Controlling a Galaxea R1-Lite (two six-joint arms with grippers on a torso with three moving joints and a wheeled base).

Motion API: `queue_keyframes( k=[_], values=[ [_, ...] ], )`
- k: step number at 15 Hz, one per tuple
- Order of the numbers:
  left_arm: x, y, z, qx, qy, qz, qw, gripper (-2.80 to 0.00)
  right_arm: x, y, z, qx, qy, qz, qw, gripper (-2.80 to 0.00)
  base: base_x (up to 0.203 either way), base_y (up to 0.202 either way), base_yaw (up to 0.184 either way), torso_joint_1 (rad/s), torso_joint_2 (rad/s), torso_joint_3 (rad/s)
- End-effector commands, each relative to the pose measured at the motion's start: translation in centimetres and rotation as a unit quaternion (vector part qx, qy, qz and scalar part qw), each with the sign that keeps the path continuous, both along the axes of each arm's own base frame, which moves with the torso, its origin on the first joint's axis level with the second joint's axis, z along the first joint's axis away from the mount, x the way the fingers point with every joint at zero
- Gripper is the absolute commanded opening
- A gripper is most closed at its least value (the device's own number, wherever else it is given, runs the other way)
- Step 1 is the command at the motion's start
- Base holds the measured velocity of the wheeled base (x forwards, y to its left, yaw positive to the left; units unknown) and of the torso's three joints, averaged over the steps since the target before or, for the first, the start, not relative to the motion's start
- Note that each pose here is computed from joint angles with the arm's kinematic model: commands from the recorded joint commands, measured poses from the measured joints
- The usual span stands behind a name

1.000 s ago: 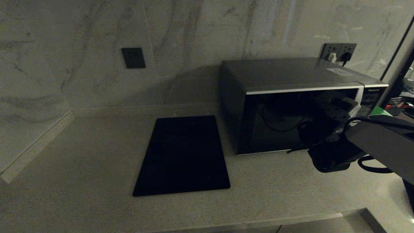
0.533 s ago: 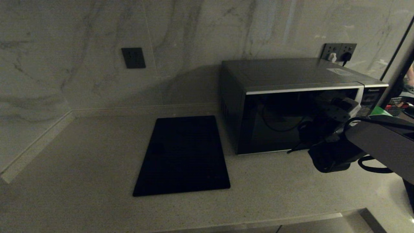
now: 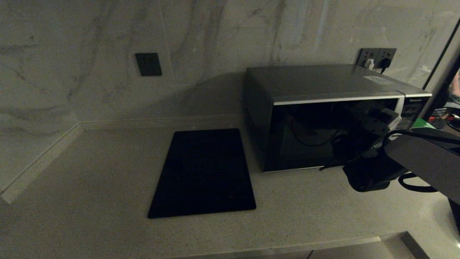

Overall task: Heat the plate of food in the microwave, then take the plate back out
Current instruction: Open the microwave oven

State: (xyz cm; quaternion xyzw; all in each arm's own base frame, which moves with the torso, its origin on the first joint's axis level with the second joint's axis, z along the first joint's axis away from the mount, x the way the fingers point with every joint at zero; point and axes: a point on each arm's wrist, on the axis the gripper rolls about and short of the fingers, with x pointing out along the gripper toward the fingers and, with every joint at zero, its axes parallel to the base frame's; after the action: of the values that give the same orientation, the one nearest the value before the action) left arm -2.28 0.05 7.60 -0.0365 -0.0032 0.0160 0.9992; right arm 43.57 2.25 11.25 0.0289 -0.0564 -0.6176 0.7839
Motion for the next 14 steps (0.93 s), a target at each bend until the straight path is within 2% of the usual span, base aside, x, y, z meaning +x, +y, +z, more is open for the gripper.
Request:
queue_keyframes(
  k=[1, 12, 13, 14],
  values=[
    [0.01, 0.00, 0.01, 0.000, 0.000, 0.001, 1.0000, -2.80, -0.07, -0.01, 0.18, 0.002, -0.005, -0.004, 1.000, 0.00, 0.000, 0.000, 0.000, 0.000, 0.00, 0.000],
    [0.01, 0.00, 0.01, 0.000, 0.000, 0.001, 1.0000, -2.80, -0.04, -0.01, 0.15, 0.002, -0.004, -0.004, 1.000, 0.00, 0.000, 0.000, 0.000, 0.000, 0.00, 0.000],
    [0.01, 0.00, 0.01, 0.000, 0.000, 0.001, 1.0000, -2.80, -0.04, -0.01, 0.15, 0.001, -0.004, -0.003, 1.000, -0.17, 0.000, 0.000, 0.000, 0.000, 0.00, 0.000],
    [0.01, 0.00, 0.01, 0.000, 0.000, 0.001, 1.0000, -2.80, 0.01, 0.00, 0.25, 0.002, -0.006, -0.003, 1.000, -2.80, 0.000, 0.000, 0.000, 0.000, 0.00, 0.000]
  ],
)
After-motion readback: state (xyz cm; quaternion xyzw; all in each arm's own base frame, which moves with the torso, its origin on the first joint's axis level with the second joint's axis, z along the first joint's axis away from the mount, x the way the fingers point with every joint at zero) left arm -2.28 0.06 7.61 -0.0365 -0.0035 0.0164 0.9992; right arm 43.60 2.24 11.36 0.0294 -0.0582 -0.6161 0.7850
